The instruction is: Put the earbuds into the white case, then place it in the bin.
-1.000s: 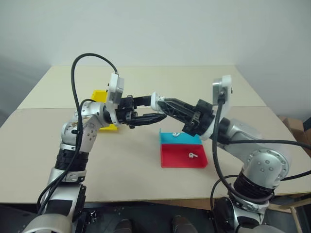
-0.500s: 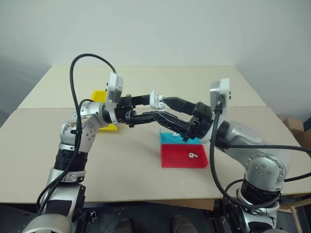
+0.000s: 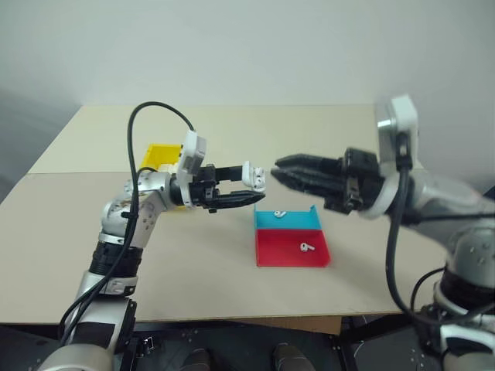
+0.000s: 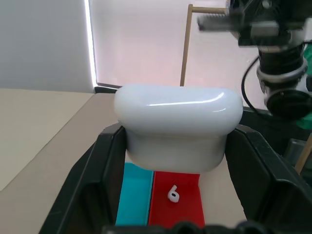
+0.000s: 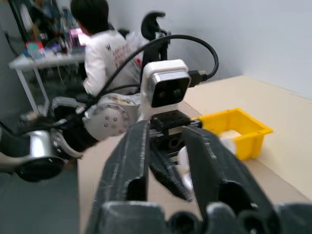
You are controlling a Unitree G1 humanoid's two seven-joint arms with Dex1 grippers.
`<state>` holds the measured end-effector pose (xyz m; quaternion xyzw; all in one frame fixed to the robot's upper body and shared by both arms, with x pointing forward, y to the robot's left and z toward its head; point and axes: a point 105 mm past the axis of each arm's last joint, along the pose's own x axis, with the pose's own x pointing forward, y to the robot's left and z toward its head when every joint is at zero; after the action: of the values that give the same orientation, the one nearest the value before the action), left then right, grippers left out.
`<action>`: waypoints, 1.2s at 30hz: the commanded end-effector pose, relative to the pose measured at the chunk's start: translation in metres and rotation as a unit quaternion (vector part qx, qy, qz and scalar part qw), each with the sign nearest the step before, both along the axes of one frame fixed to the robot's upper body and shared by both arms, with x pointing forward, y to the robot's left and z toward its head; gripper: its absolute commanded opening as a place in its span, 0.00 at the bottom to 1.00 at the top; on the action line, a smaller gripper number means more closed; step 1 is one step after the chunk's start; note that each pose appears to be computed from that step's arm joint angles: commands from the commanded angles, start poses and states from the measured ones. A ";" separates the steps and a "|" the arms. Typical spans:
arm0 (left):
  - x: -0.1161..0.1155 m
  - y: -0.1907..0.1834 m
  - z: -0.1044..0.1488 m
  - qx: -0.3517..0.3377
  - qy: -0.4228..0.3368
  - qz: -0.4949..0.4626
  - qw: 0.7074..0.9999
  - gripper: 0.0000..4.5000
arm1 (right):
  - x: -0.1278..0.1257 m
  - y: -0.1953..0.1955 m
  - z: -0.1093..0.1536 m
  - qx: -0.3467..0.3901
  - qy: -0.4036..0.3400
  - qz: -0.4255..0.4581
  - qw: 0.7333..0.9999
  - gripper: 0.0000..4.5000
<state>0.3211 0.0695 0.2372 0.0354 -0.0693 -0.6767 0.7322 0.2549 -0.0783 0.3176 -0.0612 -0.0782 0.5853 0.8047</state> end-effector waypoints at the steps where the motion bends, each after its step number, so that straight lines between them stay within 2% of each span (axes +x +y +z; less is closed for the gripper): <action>1: -0.001 -0.012 0.007 0.012 -0.025 -0.010 1.000 0.61 | 0.011 0.010 0.006 -0.093 -0.042 -0.002 0.995 0.05; 2: 0.000 -0.015 0.008 0.013 -0.027 -0.011 0.999 0.61 | 0.015 0.015 0.006 -0.125 -0.054 -0.001 0.991 0.00; 7: 0.003 -0.022 0.007 0.024 -0.048 -0.012 0.998 0.61 | 0.031 0.032 -0.001 -0.254 -0.096 0.019 0.962 0.00; 10: 0.003 -0.023 0.009 0.023 -0.054 -0.011 0.998 0.61 | 0.045 0.044 -0.005 -0.302 -0.120 0.014 0.945 0.00; 15: 0.001 -0.019 0.011 0.019 -0.059 -0.007 0.998 0.61 | 0.052 0.046 -0.013 -0.347 -0.136 0.025 0.928 0.00; 19: 0.004 -0.010 0.013 0.010 -0.061 0.016 0.998 0.61 | 0.047 0.027 -0.022 -0.365 -0.118 0.035 0.923 0.00; 23: 0.004 -0.001 0.017 -0.006 -0.061 0.043 0.997 0.61 | 0.046 0.016 -0.016 -0.338 -0.109 0.012 0.935 0.00; 25: 0.004 0.003 0.018 -0.013 -0.068 0.064 0.996 0.61 | 0.045 0.016 -0.003 -0.281 -0.098 0.002 0.955 0.00; 27: 0.008 0.009 0.023 -0.031 -0.082 0.114 0.990 0.61 | 0.045 0.014 0.014 -0.193 -0.088 -0.018 0.977 0.00; 29: 0.012 0.014 0.029 -0.049 -0.090 0.162 0.981 0.61 | 0.045 0.009 0.025 -0.125 -0.081 -0.033 0.988 0.00; 31: 0.028 0.032 0.043 -0.089 -0.097 0.284 0.950 0.61 | 0.041 -0.006 0.022 -0.070 -0.078 -0.059 0.993 0.00; 33: 0.044 0.061 0.053 -0.119 -0.085 0.411 0.900 0.61 | 0.038 -0.019 0.007 -0.047 -0.057 -0.087 0.993 0.00; 36: 0.062 0.100 0.050 -0.124 -0.064 0.547 0.825 0.61 | 0.033 -0.020 -0.019 -0.045 -0.032 -0.107 0.993 0.00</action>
<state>0.3798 0.1525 0.2751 0.0192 -0.1565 -0.2202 0.9626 0.3000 -0.1018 0.2857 -0.1141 -0.0345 0.5001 0.8577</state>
